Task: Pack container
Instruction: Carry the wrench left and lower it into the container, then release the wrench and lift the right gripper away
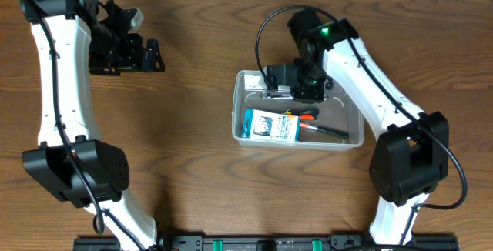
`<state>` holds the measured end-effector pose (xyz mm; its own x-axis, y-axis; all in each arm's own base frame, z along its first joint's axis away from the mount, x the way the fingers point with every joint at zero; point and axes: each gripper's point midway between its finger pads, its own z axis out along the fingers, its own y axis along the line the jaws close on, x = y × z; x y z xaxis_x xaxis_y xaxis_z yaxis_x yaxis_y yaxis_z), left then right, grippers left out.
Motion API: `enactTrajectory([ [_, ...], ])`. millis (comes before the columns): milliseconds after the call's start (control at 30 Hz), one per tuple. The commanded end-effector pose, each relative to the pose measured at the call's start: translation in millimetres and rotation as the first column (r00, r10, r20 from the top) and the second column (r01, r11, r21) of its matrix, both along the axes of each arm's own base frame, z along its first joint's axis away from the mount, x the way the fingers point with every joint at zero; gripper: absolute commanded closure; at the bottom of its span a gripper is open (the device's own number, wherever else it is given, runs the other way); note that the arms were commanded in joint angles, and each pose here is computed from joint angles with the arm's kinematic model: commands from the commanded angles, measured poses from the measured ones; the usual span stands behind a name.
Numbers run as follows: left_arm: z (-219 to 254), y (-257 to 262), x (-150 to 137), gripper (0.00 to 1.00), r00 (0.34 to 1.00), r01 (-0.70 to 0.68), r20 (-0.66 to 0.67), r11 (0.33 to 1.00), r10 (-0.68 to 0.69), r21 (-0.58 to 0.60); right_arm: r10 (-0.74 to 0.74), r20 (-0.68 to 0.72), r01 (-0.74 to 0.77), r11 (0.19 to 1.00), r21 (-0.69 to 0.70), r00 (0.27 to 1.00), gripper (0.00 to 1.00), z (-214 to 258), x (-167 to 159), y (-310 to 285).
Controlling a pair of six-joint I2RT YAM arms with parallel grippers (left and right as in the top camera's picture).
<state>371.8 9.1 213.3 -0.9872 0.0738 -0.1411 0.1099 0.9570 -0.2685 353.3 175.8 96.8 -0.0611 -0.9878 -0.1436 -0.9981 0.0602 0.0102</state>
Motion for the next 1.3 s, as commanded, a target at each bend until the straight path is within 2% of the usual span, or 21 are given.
enactTrajectory([
  [0,-2.0,1.3,-0.4,0.02,1.000,0.005,-0.009,1.000,-0.005,0.008,0.019,-0.001,-0.019,1.000,0.005,1.000,0.88,-5.9,-5.0,2.6],
  [467,-2.0,1.3,-0.4,0.02,1.000,0.005,-0.009,1.000,-0.005,0.008,-0.001,-0.002,0.001,1.000,0.006,1.000,0.87,-35.3,-8.2,1.0],
  [633,-2.0,1.3,-0.4,0.02,1.000,0.005,-0.009,1.000,-0.005,0.008,-0.002,0.000,0.002,1.000,0.007,1.000,0.82,-35.4,-7.7,1.1],
  [767,-2.0,1.3,-0.4,0.02,1.000,0.005,-0.009,1.000,-0.005,0.008,-0.043,0.008,0.043,0.999,0.014,0.999,0.68,-35.2,-4.3,2.6],
  [900,-2.0,1.3,-0.4,0.02,1.000,0.005,-0.009,1.000,-0.005,0.008,-0.113,0.011,0.113,0.993,0.022,0.994,0.59,-32.1,-0.4,5.2],
  [1033,-2.0,1.3,-0.4,0.02,1.000,0.005,-0.009,1.000,-0.005,0.008,-0.211,0.043,0.209,0.976,0.057,0.976,0.48,-12.5,9.3,9.4],
  [1133,-2.0,1.3,-0.4,0.02,1.000,0.005,-0.009,1.000,-0.005,0.008,-0.286,0.090,0.276,0.955,0.112,0.954,0.31,17.0,19.1,13.7],
  [1200,-2.0,1.3,-0.4,0.02,1.000,0.005,-0.009,1.000,-0.005,0.008,-0.356,0.136,0.330,0.927,0.178,0.925,0.01,49.5,25.7,15.9],
  [1267,-2.0,1.3,-0.4,0.02,1.000,0.005,-0.009,1.000,-0.005,0.008,-0.416,0.174,0.370,0.896,0.245,0.893,0.01,82.8,27.4,15.3],
])
